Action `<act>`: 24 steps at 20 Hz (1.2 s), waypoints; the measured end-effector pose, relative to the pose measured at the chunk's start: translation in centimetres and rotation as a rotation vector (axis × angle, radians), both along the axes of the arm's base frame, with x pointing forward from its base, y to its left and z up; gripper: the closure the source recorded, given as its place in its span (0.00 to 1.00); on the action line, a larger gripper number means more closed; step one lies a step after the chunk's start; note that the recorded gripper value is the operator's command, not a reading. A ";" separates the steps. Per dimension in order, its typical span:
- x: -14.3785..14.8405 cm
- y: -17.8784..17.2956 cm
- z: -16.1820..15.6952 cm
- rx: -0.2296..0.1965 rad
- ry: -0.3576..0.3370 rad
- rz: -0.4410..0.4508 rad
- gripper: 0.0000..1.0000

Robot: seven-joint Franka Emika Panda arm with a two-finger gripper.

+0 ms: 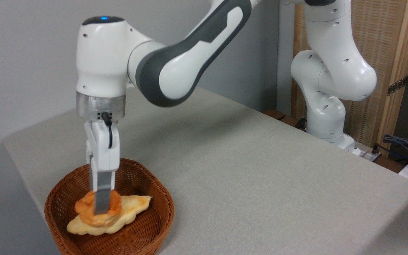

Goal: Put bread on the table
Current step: 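Lift the bun out of the basket and carry it away from the basket, then lower the bun onto the tabletop and open the gripper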

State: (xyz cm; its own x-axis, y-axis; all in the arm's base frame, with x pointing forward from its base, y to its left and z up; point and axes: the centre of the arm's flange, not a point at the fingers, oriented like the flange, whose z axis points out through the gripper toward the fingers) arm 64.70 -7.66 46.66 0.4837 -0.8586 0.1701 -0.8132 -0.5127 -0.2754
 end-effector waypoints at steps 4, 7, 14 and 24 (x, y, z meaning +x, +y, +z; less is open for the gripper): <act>-2.8 0.4 4.0 0.021 0.091 0.011 0.66; -4.9 0.7 6.7 0.033 0.134 0.020 0.66; -11.1 2.2 8.5 0.056 0.198 0.044 0.60; -16.1 1.6 4.3 0.083 0.284 0.012 0.48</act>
